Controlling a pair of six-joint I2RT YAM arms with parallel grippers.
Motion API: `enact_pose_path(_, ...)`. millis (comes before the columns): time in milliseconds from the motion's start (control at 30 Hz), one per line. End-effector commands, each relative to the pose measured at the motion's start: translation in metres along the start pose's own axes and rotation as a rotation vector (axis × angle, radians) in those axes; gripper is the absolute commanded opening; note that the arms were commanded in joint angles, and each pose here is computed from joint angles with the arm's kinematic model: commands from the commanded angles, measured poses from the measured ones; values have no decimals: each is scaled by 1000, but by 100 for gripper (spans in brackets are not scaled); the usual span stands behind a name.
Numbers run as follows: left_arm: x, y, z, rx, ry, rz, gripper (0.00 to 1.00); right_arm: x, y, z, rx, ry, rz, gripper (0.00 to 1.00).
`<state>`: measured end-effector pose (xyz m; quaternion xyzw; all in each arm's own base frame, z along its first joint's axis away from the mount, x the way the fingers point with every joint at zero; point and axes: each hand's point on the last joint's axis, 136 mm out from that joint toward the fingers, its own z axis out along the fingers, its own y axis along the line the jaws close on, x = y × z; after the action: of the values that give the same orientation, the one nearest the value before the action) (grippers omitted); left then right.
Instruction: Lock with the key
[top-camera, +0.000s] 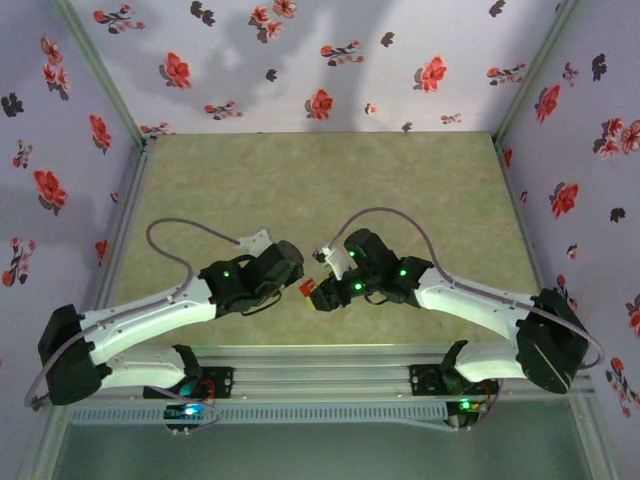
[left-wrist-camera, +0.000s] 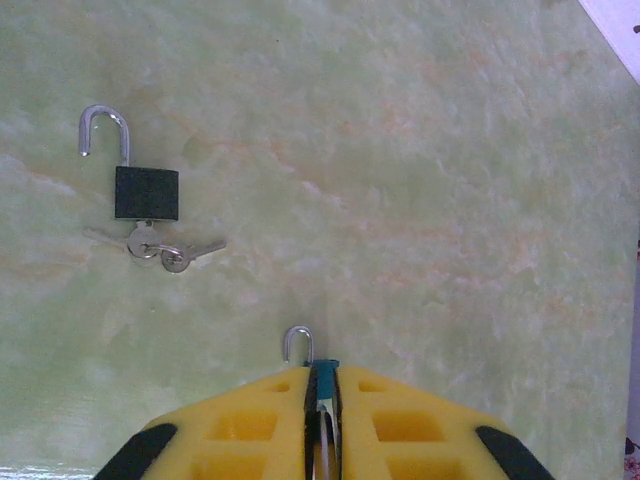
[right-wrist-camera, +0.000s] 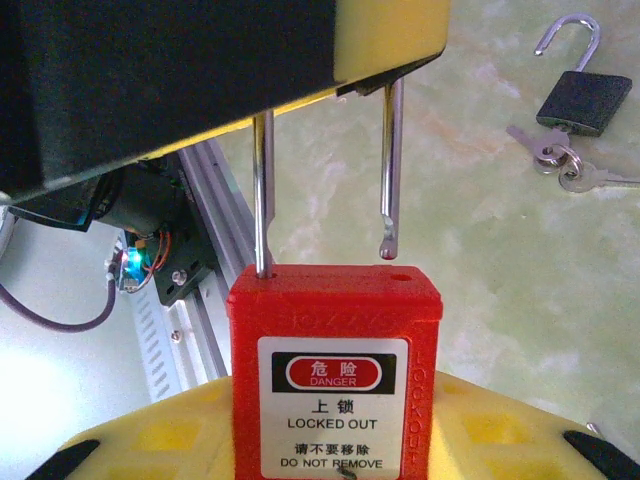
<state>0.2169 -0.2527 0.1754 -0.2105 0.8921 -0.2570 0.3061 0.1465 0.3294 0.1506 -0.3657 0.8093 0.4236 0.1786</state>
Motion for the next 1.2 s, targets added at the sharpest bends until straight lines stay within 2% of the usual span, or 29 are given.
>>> enact_pose_path(0, 1, 11, -3, -29, -5, 16, 14, -7, 12, -5, -35, -31, -57, 0)
enact_pose_path(300, 0, 12, -4, -26, -4, 18, 0, -8, 10, -7, -16, -40, -63, 0)
enact_pose_path(500, 2, 11, -8, -4, 0, 29, 0, -12, -3, -8, 68, -102, -89, 0)
enact_pose_path(600, 2, 7, -10, 26, -2, 43, 0, -18, -9, -11, 103, -173, -113, 0)
enact_pose_path(733, 5, -3, -14, 93, -6, 78, 0, -23, -11, -15, 119, -244, -147, 0)
enact_pose_path(1167, 30, -45, -39, 378, -18, 300, 0, -29, -8, -29, 124, -353, -212, 0)
